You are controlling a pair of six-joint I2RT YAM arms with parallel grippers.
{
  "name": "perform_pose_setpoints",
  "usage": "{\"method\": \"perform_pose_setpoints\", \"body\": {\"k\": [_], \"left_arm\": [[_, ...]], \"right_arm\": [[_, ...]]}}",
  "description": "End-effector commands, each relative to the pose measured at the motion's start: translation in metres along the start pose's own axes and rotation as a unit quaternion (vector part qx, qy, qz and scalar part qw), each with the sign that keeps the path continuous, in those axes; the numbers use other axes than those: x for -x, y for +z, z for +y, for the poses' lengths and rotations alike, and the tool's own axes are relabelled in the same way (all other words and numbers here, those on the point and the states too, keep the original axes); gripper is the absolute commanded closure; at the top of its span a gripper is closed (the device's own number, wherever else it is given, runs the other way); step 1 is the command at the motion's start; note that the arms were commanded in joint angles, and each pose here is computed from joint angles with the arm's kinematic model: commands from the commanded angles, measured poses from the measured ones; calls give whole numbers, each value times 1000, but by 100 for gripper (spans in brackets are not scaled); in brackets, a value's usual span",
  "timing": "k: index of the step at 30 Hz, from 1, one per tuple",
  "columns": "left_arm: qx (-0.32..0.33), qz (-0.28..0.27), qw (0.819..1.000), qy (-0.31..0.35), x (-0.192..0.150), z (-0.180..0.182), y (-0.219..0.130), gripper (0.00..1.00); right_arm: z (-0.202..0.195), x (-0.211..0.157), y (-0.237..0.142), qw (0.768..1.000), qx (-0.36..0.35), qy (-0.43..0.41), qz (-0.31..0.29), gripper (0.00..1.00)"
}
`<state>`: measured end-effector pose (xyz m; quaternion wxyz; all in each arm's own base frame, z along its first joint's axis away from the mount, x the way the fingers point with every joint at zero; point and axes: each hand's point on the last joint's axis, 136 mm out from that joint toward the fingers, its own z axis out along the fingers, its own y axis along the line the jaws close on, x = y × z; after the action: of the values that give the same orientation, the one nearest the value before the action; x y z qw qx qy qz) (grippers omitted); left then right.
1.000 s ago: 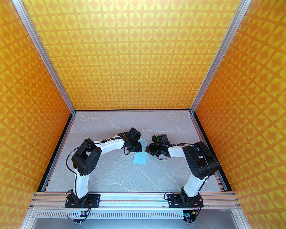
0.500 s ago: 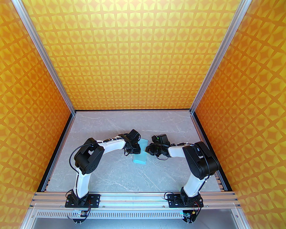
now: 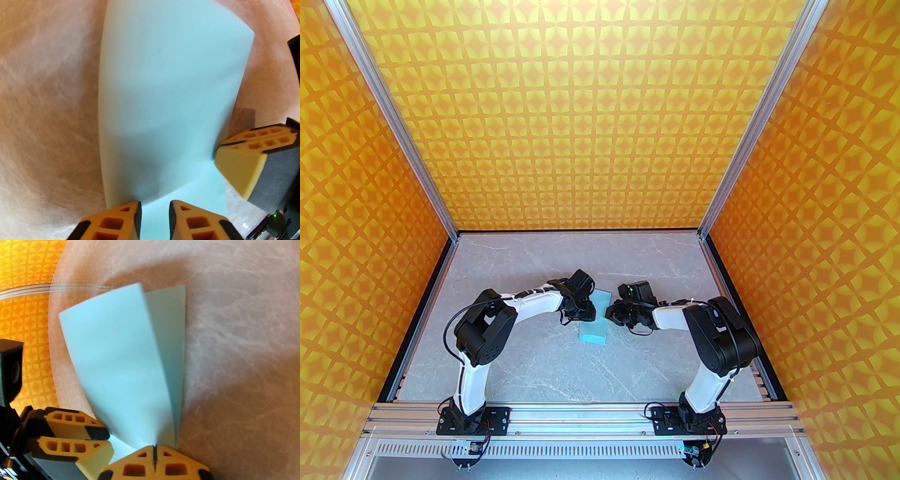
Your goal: Fold a paper plane with a square sheet of paper (fold left side to right side)
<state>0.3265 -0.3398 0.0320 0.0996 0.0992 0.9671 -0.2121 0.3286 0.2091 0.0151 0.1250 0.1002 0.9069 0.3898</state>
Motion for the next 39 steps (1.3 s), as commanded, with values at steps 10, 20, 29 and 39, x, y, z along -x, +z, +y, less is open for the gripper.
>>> {"method": "perform_pose_setpoints", "body": {"k": [10, 20, 29, 39], "left_arm": [[8, 1, 1000, 3, 12, 11, 13, 72], [17, 13, 1000, -13, -1, 25, 19, 73], [-24, -46, 999, 9, 45, -8, -24, 70], [-34, -50, 998, 2, 73, -2, -8, 70]], "right_arm": [[-28, -14, 10, 998, -52, 10, 18, 100], [-27, -14, 9, 998, -52, 9, 18, 100], [-30, -14, 10, 998, -56, 10, 19, 100], [-31, -15, 10, 998, -58, 11, 20, 100]]}}
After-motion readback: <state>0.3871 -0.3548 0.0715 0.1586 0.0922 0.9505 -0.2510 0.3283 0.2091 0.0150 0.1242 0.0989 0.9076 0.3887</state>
